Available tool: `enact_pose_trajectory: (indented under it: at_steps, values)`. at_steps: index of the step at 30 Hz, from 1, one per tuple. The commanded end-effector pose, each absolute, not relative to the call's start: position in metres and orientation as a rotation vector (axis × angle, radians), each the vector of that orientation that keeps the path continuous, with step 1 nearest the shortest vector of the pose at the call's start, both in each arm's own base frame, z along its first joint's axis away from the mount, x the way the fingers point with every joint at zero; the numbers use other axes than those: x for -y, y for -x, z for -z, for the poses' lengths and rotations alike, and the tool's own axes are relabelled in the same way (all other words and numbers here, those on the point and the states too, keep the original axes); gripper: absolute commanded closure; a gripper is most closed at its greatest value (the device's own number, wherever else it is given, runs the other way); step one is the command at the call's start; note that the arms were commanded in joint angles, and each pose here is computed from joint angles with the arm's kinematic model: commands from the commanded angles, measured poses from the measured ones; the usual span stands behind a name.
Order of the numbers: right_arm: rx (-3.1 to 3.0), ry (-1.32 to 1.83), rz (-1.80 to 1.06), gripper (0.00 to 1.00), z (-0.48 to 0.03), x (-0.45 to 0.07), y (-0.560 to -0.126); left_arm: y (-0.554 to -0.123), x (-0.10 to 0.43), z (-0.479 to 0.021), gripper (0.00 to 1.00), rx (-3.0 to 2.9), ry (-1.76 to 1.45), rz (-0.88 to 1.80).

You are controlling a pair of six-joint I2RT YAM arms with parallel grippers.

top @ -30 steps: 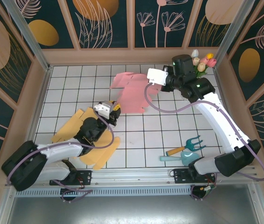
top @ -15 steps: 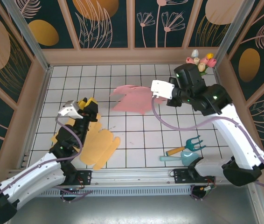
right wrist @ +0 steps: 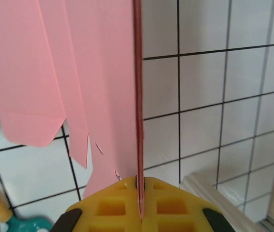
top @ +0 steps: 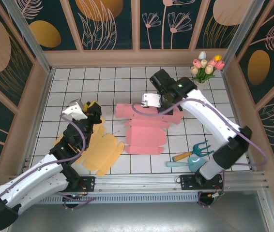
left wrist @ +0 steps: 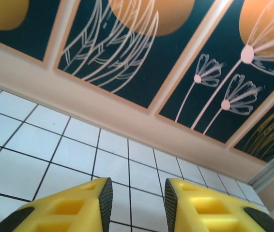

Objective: Fold the paper box

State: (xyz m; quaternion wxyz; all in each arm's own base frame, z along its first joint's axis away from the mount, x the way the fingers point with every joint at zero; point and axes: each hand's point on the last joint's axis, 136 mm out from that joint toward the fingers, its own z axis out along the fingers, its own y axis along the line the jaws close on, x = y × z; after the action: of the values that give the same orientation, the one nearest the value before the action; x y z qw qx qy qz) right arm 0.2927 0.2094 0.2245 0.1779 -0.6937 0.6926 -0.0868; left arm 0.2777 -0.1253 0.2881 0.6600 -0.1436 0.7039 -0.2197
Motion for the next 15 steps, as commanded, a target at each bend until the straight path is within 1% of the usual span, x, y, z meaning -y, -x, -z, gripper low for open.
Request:
enact_pose_trajectory:
  at_steps: [1, 4, 7, 11, 13, 15]
  values:
    - [-1.862, 1.919, 0.240, 1.00, -0.237, -0.220, -0.325, -0.283, 0.155, -0.284, 0.66, -1.642, 0.220, 0.572]
    - [-1.886, 1.944, 0.309, 1.00, -0.205, -0.215, -0.352, -0.293, 0.187, -0.272, 0.70, -1.714, 0.141, 0.631]
    - [-1.915, 1.952, 0.284, 1.00, -0.179, -0.211, -0.365, -0.307, 0.213, -0.248, 0.72, -1.816, 0.115, 0.650]
    - [-1.878, 1.972, 0.195, 1.00, -0.158, -0.218, -0.362, -0.325, 0.249, -0.225, 0.76, -1.911, 0.060, 0.690]
    - [-1.925, 1.943, 0.191, 1.00, -0.148, -0.201, -0.369, -0.331, 0.265, -0.220, 0.77, -1.929, 0.025, 0.718]
    - [-1.943, 1.943, 0.134, 1.00, -0.139, -0.199, -0.366, -0.339, 0.270, -0.216, 0.77, -1.941, 0.017, 0.703]
